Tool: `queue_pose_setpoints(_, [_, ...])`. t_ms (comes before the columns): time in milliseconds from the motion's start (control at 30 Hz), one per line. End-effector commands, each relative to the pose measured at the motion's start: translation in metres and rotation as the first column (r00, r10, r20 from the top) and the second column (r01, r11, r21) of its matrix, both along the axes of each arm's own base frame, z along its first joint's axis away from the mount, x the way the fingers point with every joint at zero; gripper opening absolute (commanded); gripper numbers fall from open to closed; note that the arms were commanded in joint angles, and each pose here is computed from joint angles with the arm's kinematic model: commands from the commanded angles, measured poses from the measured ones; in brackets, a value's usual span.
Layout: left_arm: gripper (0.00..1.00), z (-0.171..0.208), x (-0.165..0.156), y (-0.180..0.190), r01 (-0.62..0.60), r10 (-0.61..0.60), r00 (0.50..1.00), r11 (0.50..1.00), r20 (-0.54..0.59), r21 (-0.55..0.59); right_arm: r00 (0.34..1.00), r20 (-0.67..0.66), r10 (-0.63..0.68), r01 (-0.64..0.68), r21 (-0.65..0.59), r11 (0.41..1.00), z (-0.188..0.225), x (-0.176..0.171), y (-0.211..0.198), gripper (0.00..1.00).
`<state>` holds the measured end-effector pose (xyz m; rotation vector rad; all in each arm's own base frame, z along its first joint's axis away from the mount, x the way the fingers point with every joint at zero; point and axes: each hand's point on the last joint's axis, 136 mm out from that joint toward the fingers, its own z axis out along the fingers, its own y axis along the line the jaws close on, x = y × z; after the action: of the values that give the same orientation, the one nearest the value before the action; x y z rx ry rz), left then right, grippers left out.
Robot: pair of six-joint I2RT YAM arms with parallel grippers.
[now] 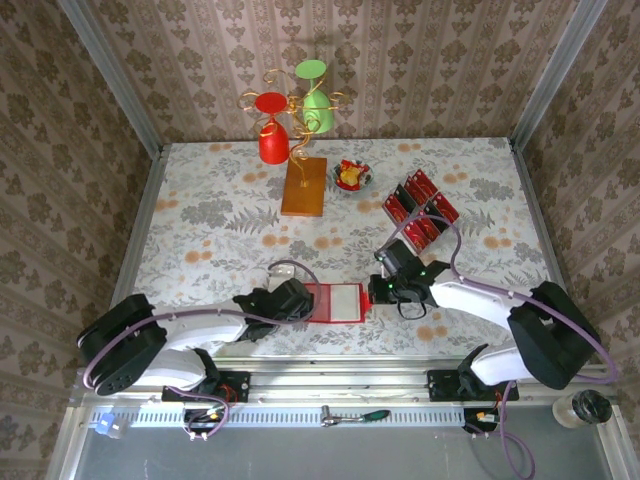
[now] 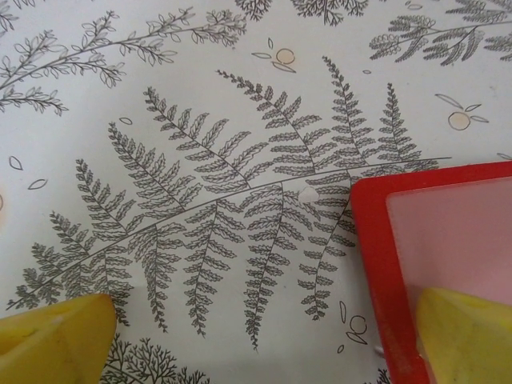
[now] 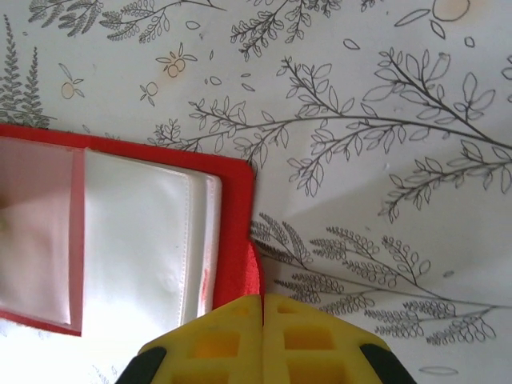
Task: Put the credit cards into the card holder
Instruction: Move the card holder to the bottom-center of the table, then pick up the credit card from the storage box.
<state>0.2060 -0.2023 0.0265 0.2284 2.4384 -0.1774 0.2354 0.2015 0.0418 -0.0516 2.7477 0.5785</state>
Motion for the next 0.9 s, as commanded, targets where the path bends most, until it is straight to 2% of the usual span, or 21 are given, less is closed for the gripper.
queue_pose_setpoints(0, [0.97,-0.006,0.000,0.001,-0.006,0.006,1.000,1.000,0.004,0.020,0.999,-0.003,-0.036,0.036,-0.024,0.999,0.000,-0.006,-0.013,0.10])
queue_pose_setpoints(100, [0.97,-0.004,0.003,-0.004,0.008,-0.009,1.000,1.000,0.006,0.026,0.999,0.012,-0.048,0.048,-0.012,0.999,0.009,-0.002,-0.016,0.31])
queue_pose_setpoints(167, [0.97,-0.002,0.004,-0.007,0.012,-0.012,1.000,1.000,0.009,0.021,0.998,0.030,-0.056,0.056,-0.001,0.998,0.021,0.006,-0.018,0.39])
queue_pose_setpoints(333, [0.97,0.007,0.004,-0.007,0.010,-0.010,1.000,1.000,0.025,0.004,0.991,0.104,-0.080,0.082,-0.014,0.997,0.062,0.039,-0.033,0.45])
queue_pose_setpoints(500, [0.98,0.024,0.006,-0.004,0.006,-0.005,0.998,1.000,0.059,-0.018,0.970,0.198,-0.139,0.167,-0.130,0.977,0.098,0.079,-0.065,0.54])
queue_pose_setpoints(633, [0.99,0.040,0.009,-0.005,0.010,-0.006,0.996,0.999,0.085,-0.044,0.962,0.222,-0.161,0.206,-0.196,0.959,0.111,0.104,-0.085,0.56])
queue_pose_setpoints(867, [1.00,0.063,0.016,-0.006,0.014,-0.005,0.993,0.997,0.122,-0.079,0.977,0.163,-0.134,0.187,-0.367,0.911,0.099,0.133,-0.111,0.55])
